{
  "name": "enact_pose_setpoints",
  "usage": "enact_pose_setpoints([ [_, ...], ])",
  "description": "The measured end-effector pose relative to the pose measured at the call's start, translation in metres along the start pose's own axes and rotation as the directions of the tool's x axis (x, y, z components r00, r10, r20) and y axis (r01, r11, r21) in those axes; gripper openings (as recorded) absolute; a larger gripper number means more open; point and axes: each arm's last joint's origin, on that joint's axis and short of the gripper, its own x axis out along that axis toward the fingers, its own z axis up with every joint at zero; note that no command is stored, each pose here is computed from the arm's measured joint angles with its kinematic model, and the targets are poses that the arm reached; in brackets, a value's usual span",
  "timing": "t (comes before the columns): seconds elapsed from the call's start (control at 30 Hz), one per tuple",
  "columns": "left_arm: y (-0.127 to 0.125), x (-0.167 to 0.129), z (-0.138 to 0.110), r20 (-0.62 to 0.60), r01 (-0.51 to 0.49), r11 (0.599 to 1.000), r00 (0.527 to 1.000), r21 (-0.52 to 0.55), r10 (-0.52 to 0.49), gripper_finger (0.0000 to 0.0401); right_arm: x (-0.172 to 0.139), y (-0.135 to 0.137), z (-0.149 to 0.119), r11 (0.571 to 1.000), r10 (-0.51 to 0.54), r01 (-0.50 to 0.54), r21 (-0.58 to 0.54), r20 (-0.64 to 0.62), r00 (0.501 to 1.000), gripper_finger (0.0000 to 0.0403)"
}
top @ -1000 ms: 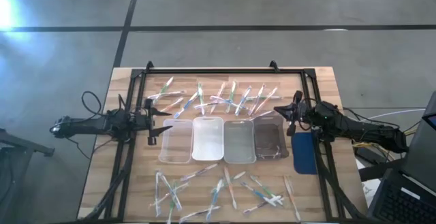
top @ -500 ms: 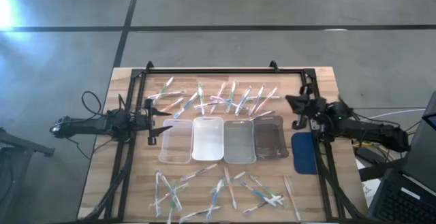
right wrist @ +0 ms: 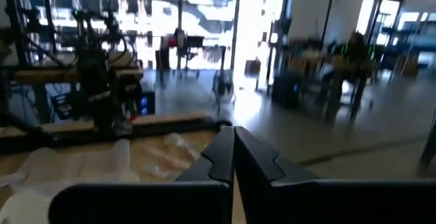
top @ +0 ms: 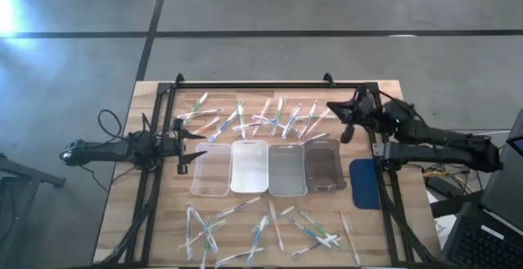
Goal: Pick & Place Toothbrushes
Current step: Put the orange toothbrush into the black bin
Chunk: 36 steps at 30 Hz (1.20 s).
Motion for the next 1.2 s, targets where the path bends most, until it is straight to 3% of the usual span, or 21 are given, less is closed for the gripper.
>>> enact_pose_setpoints([
  [0.17,0.0,0.0,0.0,0.0,0.0,1.0,1.0,0.0,0.0,0.0232,0.016,0.004,0.021,0.993,0.048,-0.016,0.115,-0.279,0.959,0.0008],
  [0.33,0.0,0.0,0.0,0.0,0.0,1.0,1.0,0.0,0.0,0.0232,0.024,0.013,0.032,0.993,0.09,-0.046,0.108,-0.456,0.885,0.0008],
  [0.67,0.0,0.0,0.0,0.0,-0.001,1.0,1.0,0.0,0.001,0.0232,0.031,0.021,0.052,0.991,0.12,-0.072,0.117,-0.49,0.863,0.0008],
  [1.0,0.0,0.0,0.0,-0.001,0.0,1.0,1.0,0.0,0.0,0.0232,0.022,0.046,0.059,0.964,0.234,-0.127,0.235,-0.513,0.826,0.0008],
  [1.2,0.0,0.0,0.0,-0.001,0.0,1.0,1.0,0.0,0.0,0.0232,0.02,0.069,0.069,0.984,0.177,-0.143,0.105,-0.481,0.858,0.0008],
])
